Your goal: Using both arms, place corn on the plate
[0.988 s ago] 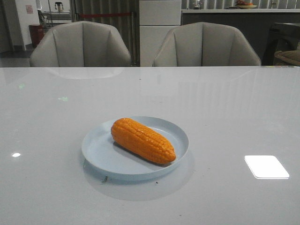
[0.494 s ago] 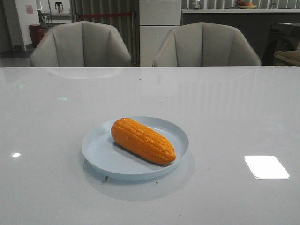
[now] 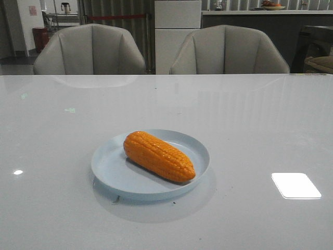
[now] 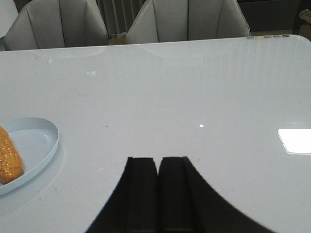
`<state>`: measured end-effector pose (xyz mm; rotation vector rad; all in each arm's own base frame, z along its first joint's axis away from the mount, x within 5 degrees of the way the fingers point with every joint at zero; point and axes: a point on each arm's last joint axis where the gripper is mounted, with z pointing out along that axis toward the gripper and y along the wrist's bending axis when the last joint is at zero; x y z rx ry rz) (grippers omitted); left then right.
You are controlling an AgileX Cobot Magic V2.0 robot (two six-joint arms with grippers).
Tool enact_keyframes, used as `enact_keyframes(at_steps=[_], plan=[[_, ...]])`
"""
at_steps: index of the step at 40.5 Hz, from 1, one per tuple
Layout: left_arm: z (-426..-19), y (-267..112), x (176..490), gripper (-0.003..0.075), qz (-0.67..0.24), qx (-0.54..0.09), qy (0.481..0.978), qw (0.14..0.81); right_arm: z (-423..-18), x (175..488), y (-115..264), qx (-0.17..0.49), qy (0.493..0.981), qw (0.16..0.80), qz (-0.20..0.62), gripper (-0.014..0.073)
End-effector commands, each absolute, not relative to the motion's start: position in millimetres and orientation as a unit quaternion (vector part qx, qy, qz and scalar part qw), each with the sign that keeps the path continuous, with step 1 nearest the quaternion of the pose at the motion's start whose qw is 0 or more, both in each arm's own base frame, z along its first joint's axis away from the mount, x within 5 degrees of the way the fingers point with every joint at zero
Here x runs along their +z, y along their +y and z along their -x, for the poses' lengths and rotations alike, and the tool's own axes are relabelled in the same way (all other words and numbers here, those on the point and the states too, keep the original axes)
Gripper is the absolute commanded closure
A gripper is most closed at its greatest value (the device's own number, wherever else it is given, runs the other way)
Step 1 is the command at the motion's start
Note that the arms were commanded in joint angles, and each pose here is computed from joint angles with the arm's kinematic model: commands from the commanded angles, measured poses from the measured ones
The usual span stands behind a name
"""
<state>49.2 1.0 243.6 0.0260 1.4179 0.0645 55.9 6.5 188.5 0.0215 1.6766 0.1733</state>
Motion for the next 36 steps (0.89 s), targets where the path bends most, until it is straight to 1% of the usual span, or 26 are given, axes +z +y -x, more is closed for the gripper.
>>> enact_keyframes(at_steps=[1, 8, 9, 11, 36], plan=[[-47.3, -0.5, 246.5, 0.0624, -0.019, 0.016, 0.616, 0.787, -54.3, 204.1, 4.9, 0.072, 0.701, 0.710, -0.012, 0.0537], [-55.8, -1.0, 205.0, 0.0624, -0.023, 0.013, 0.658, 0.753, -54.3, 204.1, 4.9, 0.072, 0.701, 0.710, -0.012, 0.0537], [-56.2, -0.9, 201.3, 0.0624, -0.023, 0.013, 0.676, 0.737, -54.3, 204.1, 4.9, 0.072, 0.701, 0.710, -0.012, 0.0537], [-56.3, -0.9, 200.0, 0.0624, -0.024, 0.014, 0.683, 0.730, -54.3, 204.1, 4.9, 0.072, 0.701, 0.710, -0.012, 0.0537], [-56.3, -0.9, 200.0, 0.0624, -0.024, 0.014, 0.683, 0.730, -54.3, 204.1, 4.9, 0.072, 0.701, 0.710, -0.012, 0.0537]])
